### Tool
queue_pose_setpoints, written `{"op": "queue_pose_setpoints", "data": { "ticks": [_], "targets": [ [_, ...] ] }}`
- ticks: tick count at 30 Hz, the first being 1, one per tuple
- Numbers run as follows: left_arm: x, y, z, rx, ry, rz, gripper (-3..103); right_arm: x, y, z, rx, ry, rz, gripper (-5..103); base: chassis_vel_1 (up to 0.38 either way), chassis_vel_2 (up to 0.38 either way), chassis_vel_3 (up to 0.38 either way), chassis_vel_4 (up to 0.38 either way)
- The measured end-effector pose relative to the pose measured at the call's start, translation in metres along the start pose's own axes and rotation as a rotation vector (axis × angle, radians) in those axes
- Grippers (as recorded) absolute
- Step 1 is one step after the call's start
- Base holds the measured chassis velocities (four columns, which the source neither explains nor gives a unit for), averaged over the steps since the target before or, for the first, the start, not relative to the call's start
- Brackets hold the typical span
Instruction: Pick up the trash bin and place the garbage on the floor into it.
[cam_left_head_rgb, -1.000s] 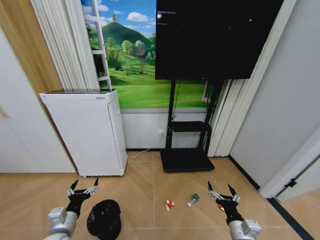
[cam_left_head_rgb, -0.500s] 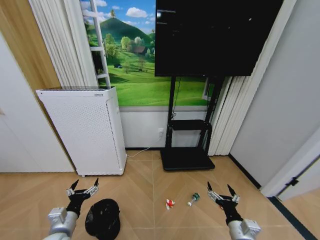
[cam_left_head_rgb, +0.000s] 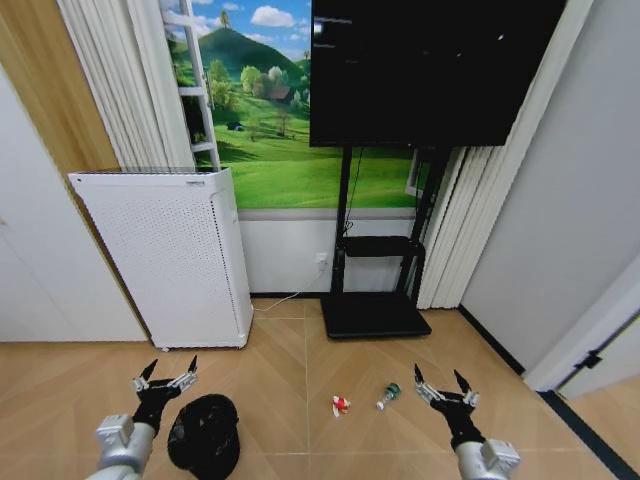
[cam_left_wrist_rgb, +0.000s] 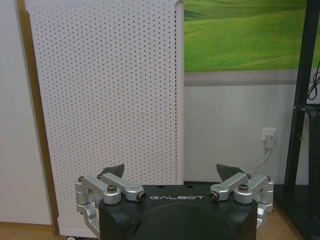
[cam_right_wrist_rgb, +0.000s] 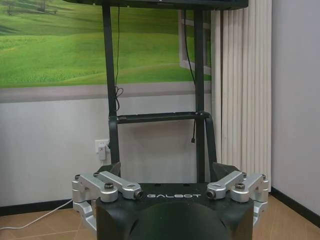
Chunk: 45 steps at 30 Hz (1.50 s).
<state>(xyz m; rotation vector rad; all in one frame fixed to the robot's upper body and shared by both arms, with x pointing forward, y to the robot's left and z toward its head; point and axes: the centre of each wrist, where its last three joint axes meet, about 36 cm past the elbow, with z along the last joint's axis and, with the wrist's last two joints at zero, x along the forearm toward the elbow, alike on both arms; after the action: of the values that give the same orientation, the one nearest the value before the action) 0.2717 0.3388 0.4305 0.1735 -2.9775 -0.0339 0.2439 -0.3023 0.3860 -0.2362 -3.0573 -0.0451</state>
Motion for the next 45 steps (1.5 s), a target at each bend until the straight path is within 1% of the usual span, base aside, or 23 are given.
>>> {"op": "queue_pose_setpoints", "data": {
  "ticks": [45],
  "targets": [
    [0.0018, -0.0011, -0.0029, 0.005, -0.008, 0.013, 100, 0.0015, -0.0032, 0.0010, -0.003, -0.009, 0.009, 100, 0.000, 0.000, 0.000, 0.000]
  ]
}}
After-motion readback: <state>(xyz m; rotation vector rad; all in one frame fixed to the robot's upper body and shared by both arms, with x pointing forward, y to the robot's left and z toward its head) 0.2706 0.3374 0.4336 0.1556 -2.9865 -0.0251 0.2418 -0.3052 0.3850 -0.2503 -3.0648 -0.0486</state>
